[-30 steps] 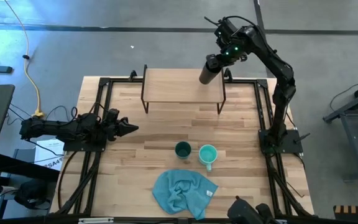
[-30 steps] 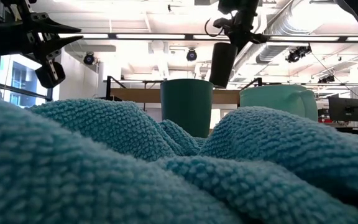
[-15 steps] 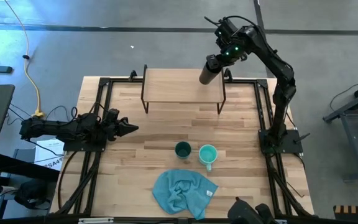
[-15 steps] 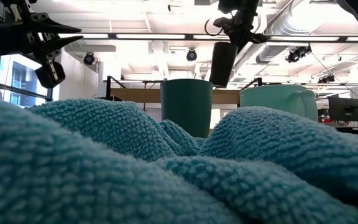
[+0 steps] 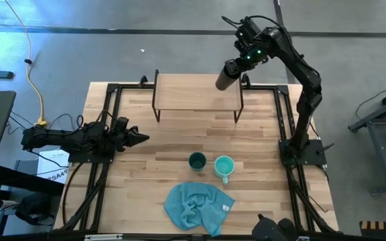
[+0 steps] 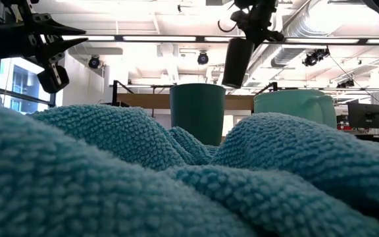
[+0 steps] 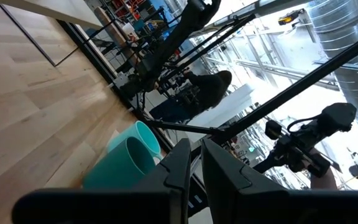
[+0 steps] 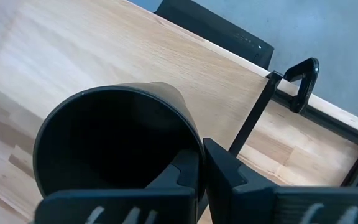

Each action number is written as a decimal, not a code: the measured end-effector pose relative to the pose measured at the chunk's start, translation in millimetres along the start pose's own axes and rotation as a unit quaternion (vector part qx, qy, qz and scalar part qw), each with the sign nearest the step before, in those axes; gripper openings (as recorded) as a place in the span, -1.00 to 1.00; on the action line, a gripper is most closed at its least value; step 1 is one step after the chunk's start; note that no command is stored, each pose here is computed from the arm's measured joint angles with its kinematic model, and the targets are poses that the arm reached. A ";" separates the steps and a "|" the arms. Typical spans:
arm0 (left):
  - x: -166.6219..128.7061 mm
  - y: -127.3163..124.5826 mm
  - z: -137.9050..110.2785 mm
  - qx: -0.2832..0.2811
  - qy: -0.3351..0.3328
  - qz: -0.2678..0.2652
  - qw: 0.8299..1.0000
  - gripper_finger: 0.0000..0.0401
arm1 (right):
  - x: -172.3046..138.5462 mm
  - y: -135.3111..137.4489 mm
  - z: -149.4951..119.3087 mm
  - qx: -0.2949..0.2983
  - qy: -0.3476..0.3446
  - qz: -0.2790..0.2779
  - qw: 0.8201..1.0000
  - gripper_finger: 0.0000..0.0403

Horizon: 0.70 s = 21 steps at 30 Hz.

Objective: Stack small to large cups/mugs on shelf
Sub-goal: Put the black cup on the shelf

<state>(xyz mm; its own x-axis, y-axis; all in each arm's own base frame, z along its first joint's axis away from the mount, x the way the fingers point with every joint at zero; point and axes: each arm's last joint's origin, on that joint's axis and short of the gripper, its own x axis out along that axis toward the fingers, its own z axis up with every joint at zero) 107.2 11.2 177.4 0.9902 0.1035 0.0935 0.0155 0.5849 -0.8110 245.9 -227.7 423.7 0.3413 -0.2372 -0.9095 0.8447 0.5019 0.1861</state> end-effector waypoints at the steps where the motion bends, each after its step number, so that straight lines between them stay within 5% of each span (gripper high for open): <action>1: 0.0 0.0 0.0 0.000 0.000 0.000 1.000 -0.85 | -0.3 -0.6 0.1 0.001 0.000 0.000 1.000 -1.00; 21: 0.0 0.3 0.5 -0.010 -0.008 0.005 1.000 -0.85 | 36.5 0.2 -5.9 0.048 0.058 -0.042 0.996 -1.00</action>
<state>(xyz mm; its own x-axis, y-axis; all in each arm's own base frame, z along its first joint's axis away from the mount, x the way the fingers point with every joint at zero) 107.1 11.8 177.4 0.9880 0.1224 0.0939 0.0078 0.5681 -0.8229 256.1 -231.4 388.4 0.2223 -0.1752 -0.9591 0.9055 0.4019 0.1365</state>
